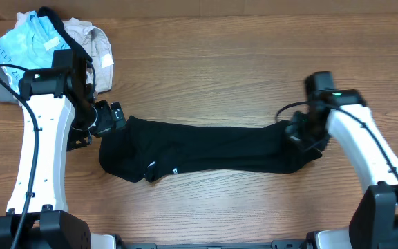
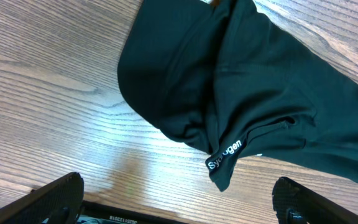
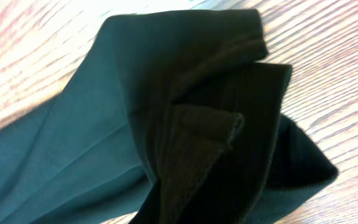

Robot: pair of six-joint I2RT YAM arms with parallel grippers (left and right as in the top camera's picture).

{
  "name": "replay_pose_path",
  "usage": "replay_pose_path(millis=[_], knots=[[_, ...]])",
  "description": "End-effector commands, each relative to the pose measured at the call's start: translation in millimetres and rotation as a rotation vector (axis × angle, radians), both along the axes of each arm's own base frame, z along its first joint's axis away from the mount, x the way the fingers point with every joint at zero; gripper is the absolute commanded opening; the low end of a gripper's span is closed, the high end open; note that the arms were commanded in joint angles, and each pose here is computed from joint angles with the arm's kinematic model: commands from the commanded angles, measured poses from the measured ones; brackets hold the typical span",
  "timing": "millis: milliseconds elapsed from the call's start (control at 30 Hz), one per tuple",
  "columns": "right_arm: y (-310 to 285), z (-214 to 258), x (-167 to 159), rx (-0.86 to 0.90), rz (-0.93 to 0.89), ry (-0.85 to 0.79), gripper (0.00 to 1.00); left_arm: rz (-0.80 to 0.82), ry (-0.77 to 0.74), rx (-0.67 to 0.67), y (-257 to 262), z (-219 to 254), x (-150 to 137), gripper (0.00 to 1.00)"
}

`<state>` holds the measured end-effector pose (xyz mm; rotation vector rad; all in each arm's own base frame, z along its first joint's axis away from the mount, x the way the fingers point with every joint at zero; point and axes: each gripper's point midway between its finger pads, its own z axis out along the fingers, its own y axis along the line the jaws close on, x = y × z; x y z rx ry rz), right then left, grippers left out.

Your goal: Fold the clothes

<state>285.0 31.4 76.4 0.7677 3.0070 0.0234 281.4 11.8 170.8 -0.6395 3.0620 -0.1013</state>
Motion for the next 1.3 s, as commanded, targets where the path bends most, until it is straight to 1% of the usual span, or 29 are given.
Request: replay_pose_path(millis=[0,67,133,167,200,233,300,367,633,700,767,800,867,933,1000,1067,1100,1133,1200,1267], knots=[[21,13,5,-0.054,0.006,-0.062,0.04,-0.024,-0.012,0.015,2,2,-1,1.00],[38,11,1,-0.049,0.034,-0.065,0.07,-0.024,-0.010,0.015,2,2,-2,1.00],[51,8,-2,-0.045,0.062,-0.069,0.24,-0.024,-0.009,0.015,2,2,-2,1.00],[57,5,-4,-0.044,0.078,-0.071,0.29,-0.024,-0.009,0.015,2,2,-2,1.00],[62,2,-7,-0.042,0.081,-0.071,0.31,-0.024,-0.010,0.015,2,2,-2,1.00],[67,-1,-9,-0.038,0.089,-0.070,0.31,-0.024,-0.010,0.015,2,2,-2,1.00],[77,-6,-15,-0.023,0.095,-0.065,0.22,-0.024,-0.010,0.015,2,2,-2,1.00],[89,-9,-19,0.011,0.108,-0.062,0.16,-0.024,-0.010,0.015,2,2,-2,1.00],[114,-4,-19,0.077,0.139,-0.077,0.13,-0.024,-0.010,0.015,2,2,-2,1.00],[112,4,-17,0.060,0.154,-0.080,0.11,-0.024,-0.010,0.015,2,2,-2,1.00],[103,18,-13,0.028,0.137,-0.087,0.12,-0.024,-0.010,0.015,2,2,-2,1.00],[97,29,-9,0.014,0.121,-0.096,0.15,-0.024,-0.010,0.015,2,2,-2,1.00],[83,49,-1,-0.012,0.083,-0.118,0.25,-0.024,-0.010,0.015,2,2,-2,1.00],[61,70,8,-0.042,0.024,-0.145,0.27,-0.024,-0.010,0.015,2,2,-2,1.00],[40,83,15,-0.059,-0.024,-0.164,0.35,-0.024,-0.010,0.015,2,2,-2,1.00],[16,87,22,-0.066,-0.061,-0.171,0.38,-0.024,-0.010,0.015,2,2,-2,1.00],[4,87,23,-0.073,-0.077,-0.167,0.37,-0.024,-0.010,0.015,2,2,-2,1.00],[-8,84,24,-0.080,-0.096,-0.155,0.35,-0.024,-0.010,0.015,2,2,-2,1.00],[-31,76,23,-0.092,-0.148,-0.127,0.29,-0.024,-0.010,0.015,2,2,-2,1.00],[-48,66,20,-0.098,-0.183,-0.100,0.21,-0.024,-0.010,0.015,2,2,-2,1.00]])
